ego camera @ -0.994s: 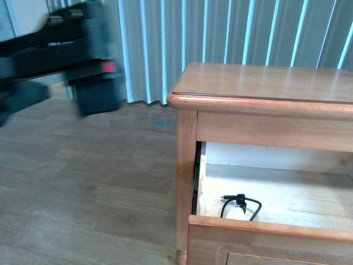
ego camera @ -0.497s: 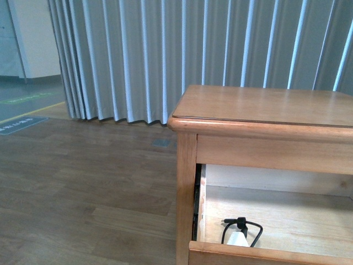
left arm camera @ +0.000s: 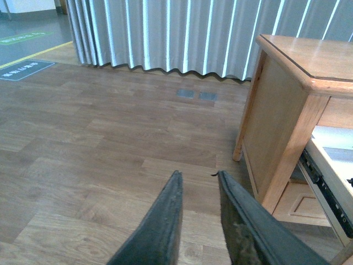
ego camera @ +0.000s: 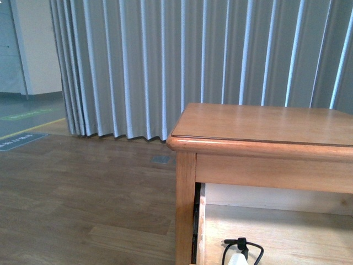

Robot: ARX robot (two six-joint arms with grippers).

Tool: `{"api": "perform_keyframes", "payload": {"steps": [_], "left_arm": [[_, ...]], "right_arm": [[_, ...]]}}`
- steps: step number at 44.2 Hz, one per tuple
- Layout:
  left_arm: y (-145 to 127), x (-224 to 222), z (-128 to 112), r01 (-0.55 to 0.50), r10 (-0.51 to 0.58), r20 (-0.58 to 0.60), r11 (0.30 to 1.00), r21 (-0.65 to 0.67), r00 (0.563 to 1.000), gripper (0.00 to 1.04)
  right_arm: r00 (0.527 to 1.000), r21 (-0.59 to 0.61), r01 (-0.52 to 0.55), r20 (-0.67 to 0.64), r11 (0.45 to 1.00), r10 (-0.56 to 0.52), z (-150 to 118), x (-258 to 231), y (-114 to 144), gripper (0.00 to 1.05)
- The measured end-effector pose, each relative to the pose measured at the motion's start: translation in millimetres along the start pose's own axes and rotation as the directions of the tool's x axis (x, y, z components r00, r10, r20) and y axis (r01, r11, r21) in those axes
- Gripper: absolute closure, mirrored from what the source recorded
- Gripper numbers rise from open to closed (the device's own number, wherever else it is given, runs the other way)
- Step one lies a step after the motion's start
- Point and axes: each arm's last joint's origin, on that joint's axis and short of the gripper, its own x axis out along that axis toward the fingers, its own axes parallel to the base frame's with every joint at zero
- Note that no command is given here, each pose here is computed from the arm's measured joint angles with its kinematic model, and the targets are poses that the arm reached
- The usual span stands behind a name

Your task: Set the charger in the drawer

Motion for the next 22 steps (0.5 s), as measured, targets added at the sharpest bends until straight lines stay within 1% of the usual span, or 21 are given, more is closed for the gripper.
{"api": "perform_keyframes", "payload": {"steps": [5, 6, 19, 22], "left_arm": [[0.1, -2.0, -4.8, 0.0, 0.0, 0.005, 1.0, 0.003, 1.0, 1.0], [0.1, -2.4, -5.7, 0.001, -0.001, 0.006, 1.0, 0.001, 1.0, 1.01], [0.4, -7.2, -16.9, 0.0, 0.0, 0.008, 1.0, 0.01, 1.0, 1.01], [0.5, -14.5, -22.8, 0.001, -0.001, -0.021, 1.0, 0.012, 1.0, 1.01]], "right_arm": [[1.0, 0.0, 0.0, 0.0, 1.0, 0.0, 0.0, 0.0, 0.0, 0.08], [1.0, 0.0, 0.0, 0.0, 1.0, 0.0, 0.0, 0.0, 0.0, 0.08], [1.0, 0.0, 0.0, 0.0, 1.0, 0.0, 0.0, 0.0, 0.0, 0.08], [1.0, 0.0, 0.0, 0.0, 1.0, 0.0, 0.0, 0.0, 0.0, 0.08]]}}
